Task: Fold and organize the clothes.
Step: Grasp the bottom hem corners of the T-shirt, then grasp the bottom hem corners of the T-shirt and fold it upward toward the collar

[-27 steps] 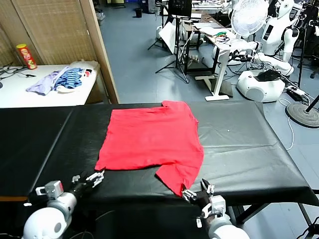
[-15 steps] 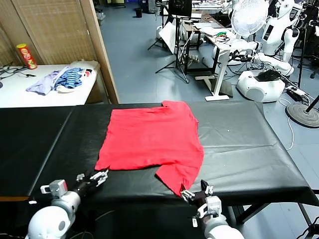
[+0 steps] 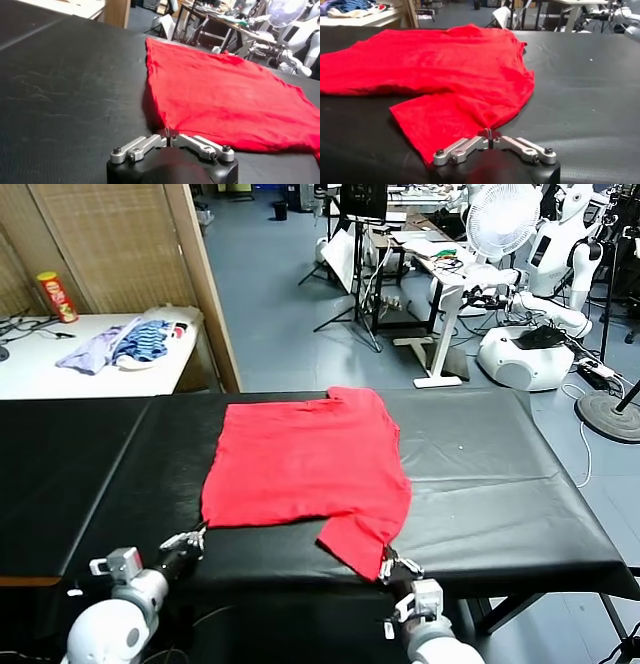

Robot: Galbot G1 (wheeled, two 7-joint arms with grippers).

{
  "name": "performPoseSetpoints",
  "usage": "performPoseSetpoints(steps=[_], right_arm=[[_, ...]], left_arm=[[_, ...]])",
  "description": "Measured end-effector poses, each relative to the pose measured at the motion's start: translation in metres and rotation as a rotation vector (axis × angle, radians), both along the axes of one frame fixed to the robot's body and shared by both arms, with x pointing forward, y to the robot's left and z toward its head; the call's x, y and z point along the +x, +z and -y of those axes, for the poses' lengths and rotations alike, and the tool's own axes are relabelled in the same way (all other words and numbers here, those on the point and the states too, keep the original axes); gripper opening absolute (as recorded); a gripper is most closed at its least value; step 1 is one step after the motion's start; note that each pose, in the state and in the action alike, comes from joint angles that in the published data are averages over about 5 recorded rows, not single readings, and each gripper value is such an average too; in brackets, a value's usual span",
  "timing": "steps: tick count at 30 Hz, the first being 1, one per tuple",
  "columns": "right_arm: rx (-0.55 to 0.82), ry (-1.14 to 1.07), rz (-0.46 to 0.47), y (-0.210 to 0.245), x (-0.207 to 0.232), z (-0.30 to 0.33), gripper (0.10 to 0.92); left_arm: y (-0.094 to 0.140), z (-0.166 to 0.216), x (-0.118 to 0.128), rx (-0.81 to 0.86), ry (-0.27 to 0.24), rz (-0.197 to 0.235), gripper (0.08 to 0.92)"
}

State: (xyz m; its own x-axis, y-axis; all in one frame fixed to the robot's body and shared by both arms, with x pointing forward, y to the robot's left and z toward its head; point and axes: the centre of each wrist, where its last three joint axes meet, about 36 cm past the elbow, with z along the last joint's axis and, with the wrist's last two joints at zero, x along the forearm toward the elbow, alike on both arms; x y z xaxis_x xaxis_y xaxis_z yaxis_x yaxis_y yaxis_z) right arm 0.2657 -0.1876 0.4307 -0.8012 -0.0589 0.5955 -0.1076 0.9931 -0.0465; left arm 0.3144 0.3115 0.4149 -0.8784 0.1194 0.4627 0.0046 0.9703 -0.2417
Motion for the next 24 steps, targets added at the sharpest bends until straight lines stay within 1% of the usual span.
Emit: performPoseSetpoints(steps=[3,7,11,14,18,21,24], right_arm=[[-0.001,-0.009,0.013,0.013,-0.01,0.009,0.122],[0.005,-0.019,0.051,0.024,-0.016,0.017,0.122],[0.034,-0.02,0.114,0.026,-0.011,0.025,0.122],[0.065,-0.011,0.182,0.021,0.001,0.032,0.122],[0.103,0.0,0.253,0.009,0.029,0.04,0.122],[0.113,0.021,0.296,0.004,0.057,0.044,0.122],[0.108,0.045,0.328,0.001,0.085,0.044,0.122]], left_arm=[[0.01,0.005,-0.014,0.01,0.005,0.005,0.125],[0.025,0.011,-0.036,0.018,-0.004,0.01,0.125],[0.038,0.015,-0.048,0.013,-0.008,0.04,0.125],[0.043,0.017,-0.045,0.006,-0.008,0.078,0.125],[0.045,0.017,-0.032,0.015,-0.011,0.126,0.125],[0.042,0.015,-0.018,0.034,-0.005,0.146,0.125],[0.038,0.012,-0.005,0.061,-0.004,0.156,0.125]])
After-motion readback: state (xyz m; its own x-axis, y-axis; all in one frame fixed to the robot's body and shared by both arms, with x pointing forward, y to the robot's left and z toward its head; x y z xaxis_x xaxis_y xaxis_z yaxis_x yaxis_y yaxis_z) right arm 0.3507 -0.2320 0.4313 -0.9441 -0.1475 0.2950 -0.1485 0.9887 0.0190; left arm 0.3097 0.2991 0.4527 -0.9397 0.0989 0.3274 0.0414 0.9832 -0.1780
